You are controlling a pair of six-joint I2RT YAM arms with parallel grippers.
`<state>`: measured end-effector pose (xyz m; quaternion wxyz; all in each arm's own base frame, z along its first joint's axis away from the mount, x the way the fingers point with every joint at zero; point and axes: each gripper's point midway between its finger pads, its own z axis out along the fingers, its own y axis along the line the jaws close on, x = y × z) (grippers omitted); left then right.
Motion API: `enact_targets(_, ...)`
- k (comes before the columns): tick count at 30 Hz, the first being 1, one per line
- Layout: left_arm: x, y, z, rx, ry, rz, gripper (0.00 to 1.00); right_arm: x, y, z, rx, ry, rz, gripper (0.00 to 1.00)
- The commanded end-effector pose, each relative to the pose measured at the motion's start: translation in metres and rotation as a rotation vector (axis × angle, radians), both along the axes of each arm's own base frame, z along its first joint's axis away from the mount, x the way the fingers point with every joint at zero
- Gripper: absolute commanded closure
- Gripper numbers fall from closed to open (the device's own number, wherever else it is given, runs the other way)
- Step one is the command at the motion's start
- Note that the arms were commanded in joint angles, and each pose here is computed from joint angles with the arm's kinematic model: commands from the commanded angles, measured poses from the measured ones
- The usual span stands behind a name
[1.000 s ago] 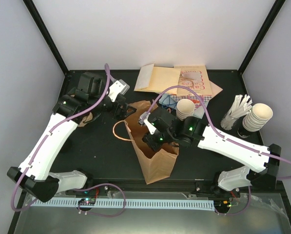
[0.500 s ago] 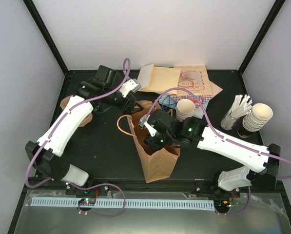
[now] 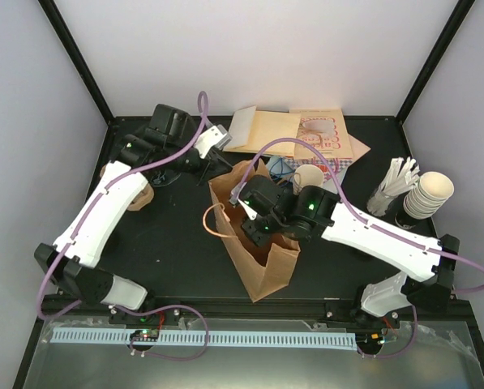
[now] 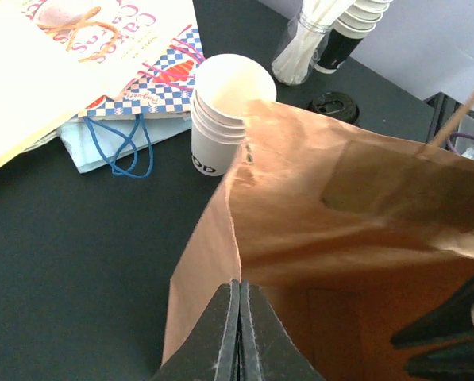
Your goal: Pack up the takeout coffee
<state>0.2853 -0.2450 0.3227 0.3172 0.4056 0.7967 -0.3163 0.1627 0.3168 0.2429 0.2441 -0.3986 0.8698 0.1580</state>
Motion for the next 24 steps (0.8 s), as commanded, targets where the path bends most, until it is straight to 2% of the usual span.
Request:
enact_targets(1,-0.015,0.005,0.017,-0.054,-0.033,0.019,0.98,0.007,-0.010,0.004,-0.093,-0.043,-0.003,0.85)
enact_targets(7,-0.024,0.016,0.014,-0.092,0.046,0.150,0.98,0.003,-0.016,0.001,-0.146,-0.023,0.012,0.86)
enact_targets(13,-0.045,0.027,0.008,-0.125,0.096,0.201,0.98,0.017,-0.033,0.000,-0.272,-0.082,-0.026,0.86)
enact_targets(17,-0.059,0.030,0.012,-0.152,0.116,0.203,0.98,0.024,-0.036,0.009,-0.301,-0.129,-0.027,0.86)
enact_targets(19,-0.062,0.032,0.010,-0.146,0.115,0.202,0.90,0.020,-0.032,0.011,-0.290,-0.120,0.013,0.85)
enact_targets(22,-0.057,0.038,0.007,-0.096,0.072,0.219,0.60,0.015,-0.026,0.015,-0.254,-0.112,0.051,0.84)
enact_targets(24,-0.053,0.042,0.007,-0.051,0.057,0.232,0.49,0.012,-0.024,0.019,-0.232,-0.109,0.064,0.84)
